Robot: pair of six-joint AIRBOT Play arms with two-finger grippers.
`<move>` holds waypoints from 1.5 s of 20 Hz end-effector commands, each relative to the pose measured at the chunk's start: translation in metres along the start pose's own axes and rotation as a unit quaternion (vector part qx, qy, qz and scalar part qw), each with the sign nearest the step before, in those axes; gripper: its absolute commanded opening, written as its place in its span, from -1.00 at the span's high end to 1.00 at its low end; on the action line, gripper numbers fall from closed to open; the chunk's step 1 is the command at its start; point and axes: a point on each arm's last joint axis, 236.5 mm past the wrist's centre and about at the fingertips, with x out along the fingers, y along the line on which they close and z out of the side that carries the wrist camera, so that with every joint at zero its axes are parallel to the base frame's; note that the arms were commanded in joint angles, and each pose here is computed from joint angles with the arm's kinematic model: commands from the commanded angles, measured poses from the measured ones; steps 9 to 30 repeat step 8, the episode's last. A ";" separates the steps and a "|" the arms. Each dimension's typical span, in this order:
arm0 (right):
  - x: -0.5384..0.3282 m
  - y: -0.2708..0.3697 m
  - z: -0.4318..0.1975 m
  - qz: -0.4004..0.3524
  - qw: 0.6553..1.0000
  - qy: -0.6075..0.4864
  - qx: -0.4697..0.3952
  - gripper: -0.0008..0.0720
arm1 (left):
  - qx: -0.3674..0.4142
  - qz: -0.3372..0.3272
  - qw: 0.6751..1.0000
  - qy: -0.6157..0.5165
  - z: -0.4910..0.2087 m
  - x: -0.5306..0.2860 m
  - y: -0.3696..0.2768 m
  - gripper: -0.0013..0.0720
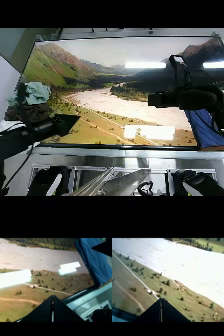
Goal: Fold the shirts.
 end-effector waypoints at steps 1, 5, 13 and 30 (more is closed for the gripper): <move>0.006 0.006 -0.009 0.000 1.000 0.011 -0.013 0.94 | 0.011 -0.011 1.000 0.020 -0.018 0.029 -0.003 0.92; 0.007 0.006 -0.009 0.000 1.000 0.012 -0.013 0.94 | 0.007 -0.018 0.998 0.066 -0.032 0.057 -0.005 0.92; 0.007 0.006 -0.009 0.000 1.000 0.012 -0.013 0.94 | 0.005 -0.017 0.997 0.081 -0.038 0.067 -0.004 0.92; 0.007 0.006 -0.009 0.000 1.000 0.012 -0.013 0.94 | 0.005 -0.017 0.997 0.081 -0.038 0.067 -0.004 0.92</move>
